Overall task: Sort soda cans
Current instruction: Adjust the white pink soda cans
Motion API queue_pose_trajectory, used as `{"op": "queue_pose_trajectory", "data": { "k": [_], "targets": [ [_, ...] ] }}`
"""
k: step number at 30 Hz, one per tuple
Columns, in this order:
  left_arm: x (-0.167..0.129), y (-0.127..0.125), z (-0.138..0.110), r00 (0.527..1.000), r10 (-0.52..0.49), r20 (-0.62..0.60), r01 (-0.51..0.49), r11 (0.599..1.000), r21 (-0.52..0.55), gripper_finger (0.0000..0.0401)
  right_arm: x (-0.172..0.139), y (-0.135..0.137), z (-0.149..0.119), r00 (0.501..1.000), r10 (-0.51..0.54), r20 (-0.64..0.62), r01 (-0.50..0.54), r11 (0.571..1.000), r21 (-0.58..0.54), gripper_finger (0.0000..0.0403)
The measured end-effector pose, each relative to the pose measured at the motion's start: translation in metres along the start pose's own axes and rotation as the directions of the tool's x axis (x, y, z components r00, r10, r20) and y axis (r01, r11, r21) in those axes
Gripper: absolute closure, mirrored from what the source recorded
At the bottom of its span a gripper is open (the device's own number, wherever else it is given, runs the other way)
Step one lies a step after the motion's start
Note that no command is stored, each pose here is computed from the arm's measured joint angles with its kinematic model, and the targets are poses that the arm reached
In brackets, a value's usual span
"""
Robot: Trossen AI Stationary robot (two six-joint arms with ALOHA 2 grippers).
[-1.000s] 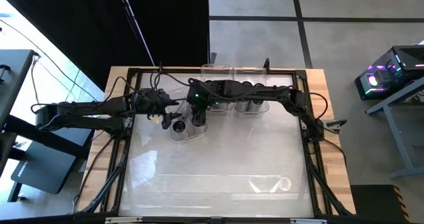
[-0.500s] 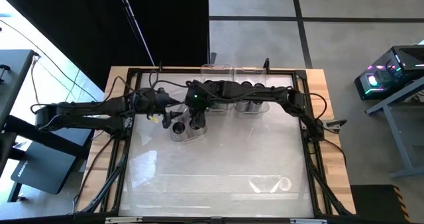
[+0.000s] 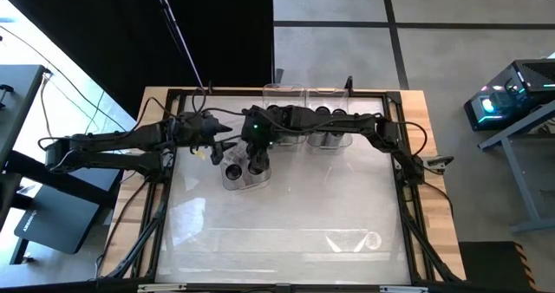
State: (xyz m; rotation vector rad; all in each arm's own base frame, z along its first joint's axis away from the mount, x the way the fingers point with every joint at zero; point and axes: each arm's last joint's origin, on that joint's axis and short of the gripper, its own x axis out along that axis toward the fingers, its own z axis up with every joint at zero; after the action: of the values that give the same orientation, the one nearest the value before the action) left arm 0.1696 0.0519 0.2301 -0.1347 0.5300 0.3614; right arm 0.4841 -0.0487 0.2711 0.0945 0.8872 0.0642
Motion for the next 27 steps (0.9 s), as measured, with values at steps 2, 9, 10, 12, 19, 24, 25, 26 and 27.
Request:
{"op": "queue_pose_trajectory", "data": {
  "k": [2,9,10,12,19,24,25,26,27],
  "targets": [
    [0.0,0.0,0.0,1.0,0.001,-0.005,-0.001,1.0,0.0,0.0133,0.0,0.002,0.0,0.999,0.032,0.0,-0.032,0.999,0.007,0.0118],
    [0.0,0.0,-0.004,0.999,0.005,-0.044,-0.004,1.0,0.003,0.0133,0.001,0.002,0.002,0.999,0.027,0.021,-0.028,1.0,0.005,0.008],
    [0.0,0.0,-0.005,0.999,0.005,-0.047,-0.005,1.0,0.002,0.0133,0.0,0.002,0.002,0.999,0.026,0.025,-0.026,1.0,0.004,0.0079],
    [0.0,0.0,-0.005,0.999,0.004,-0.047,-0.004,1.0,0.001,0.0133,-0.002,0.002,0.004,0.999,0.01,0.034,-0.01,1.0,0.0,0.0079],
    [0.0,0.001,-0.007,0.997,0.023,-0.076,-0.023,1.0,-0.009,0.0133,-0.024,0.004,0.011,0.991,-0.099,0.086,0.102,0.994,-0.026,0.0078],
    [0.0,0.001,-0.01,0.995,0.034,-0.097,-0.035,0.999,-0.014,0.0133,-0.039,0.007,0.017,0.986,-0.107,0.128,0.113,0.993,-0.044,0.0078],
    [0.0,0.001,-0.01,0.995,0.033,-0.099,-0.035,0.999,-0.013,0.0133,-0.04,0.007,0.017,0.985,-0.109,0.134,0.116,0.992,-0.046,0.0078],
    [0.0,0.001,-0.01,0.994,0.032,-0.101,-0.033,0.999,-0.013,0.0133,-0.043,0.007,0.018,0.984,-0.113,0.14,0.121,0.991,-0.051,0.0078],
    [-0.001,0.001,-0.01,0.994,0.031,-0.103,-0.032,0.999,-0.013,0.0133,-0.045,0.007,0.018,0.983,-0.124,0.137,0.133,0.99,-0.054,0.0078]
  ]
}}
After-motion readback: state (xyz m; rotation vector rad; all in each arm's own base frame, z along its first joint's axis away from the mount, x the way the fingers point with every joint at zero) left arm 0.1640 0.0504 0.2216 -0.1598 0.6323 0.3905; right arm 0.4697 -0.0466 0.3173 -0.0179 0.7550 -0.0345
